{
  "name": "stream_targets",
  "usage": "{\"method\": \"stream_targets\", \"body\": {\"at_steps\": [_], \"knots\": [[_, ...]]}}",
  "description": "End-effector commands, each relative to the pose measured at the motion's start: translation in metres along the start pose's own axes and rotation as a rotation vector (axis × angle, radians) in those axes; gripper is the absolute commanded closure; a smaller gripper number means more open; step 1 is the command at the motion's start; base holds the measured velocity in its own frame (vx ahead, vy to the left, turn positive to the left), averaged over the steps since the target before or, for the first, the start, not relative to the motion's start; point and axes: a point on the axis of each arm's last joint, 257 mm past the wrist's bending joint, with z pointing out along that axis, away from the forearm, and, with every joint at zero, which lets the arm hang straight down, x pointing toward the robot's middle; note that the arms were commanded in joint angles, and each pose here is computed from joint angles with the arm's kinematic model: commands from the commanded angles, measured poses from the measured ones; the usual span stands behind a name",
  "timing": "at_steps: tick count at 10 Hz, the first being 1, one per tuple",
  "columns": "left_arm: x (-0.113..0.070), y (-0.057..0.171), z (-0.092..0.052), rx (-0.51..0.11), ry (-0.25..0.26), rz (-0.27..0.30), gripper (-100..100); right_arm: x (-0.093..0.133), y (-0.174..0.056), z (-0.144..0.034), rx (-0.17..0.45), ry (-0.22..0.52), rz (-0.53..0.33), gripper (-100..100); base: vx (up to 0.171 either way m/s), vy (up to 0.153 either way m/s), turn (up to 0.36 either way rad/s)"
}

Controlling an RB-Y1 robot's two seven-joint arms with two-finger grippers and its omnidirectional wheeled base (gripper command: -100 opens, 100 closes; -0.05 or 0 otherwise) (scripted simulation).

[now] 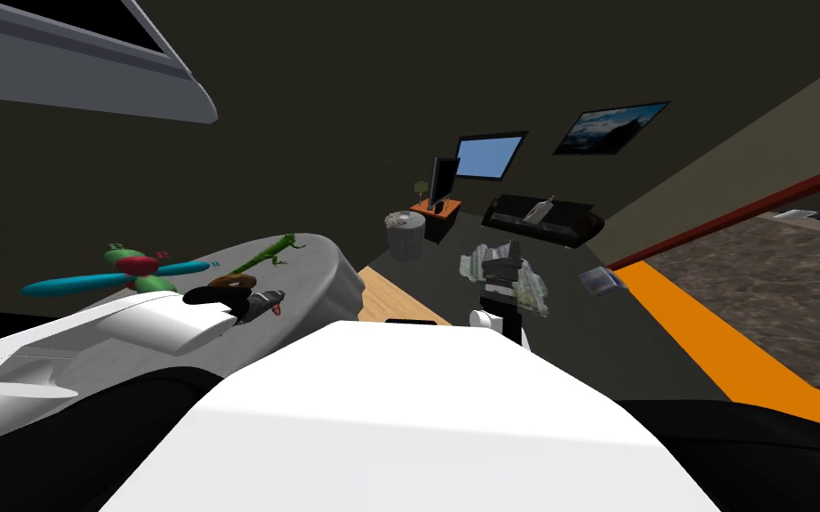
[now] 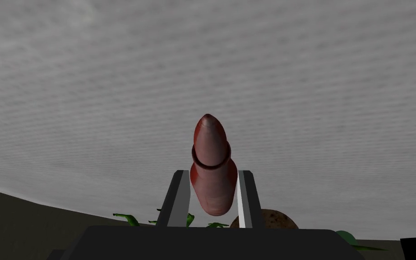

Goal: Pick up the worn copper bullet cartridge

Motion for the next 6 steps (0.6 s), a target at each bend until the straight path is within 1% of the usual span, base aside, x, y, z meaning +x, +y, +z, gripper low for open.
{"method": "stream_targets", "body": {"at_steps": [1,2,4,5,6], "knots": [[0.000,0.000,0.000,0.000,0.000,0.000,0,0.000,0.000,0.000,0.000,0.000,0.000,0,0.000,0.000,0.000],[-0.001,-0.007,-0.008,0.006,0.000,0.008,100,0.000,0.000,0.000,0.000,0.000,0.000,0,-0.004,-0.005,0.083],[-0.002,-0.014,-0.017,0.012,0.001,0.018,100,0.000,0.000,0.000,0.000,0.000,0.000,0,-0.005,-0.008,0.087],[-0.003,-0.012,-0.015,0.012,0.000,0.015,100,0.000,0.000,0.000,0.000,0.000,0.000,0,0.000,0.000,0.000],[-0.002,-0.013,-0.015,0.011,0.001,0.015,0,0.000,0.000,0.000,0.000,0.000,0.000,0,0.000,0.000,0.000]]}}
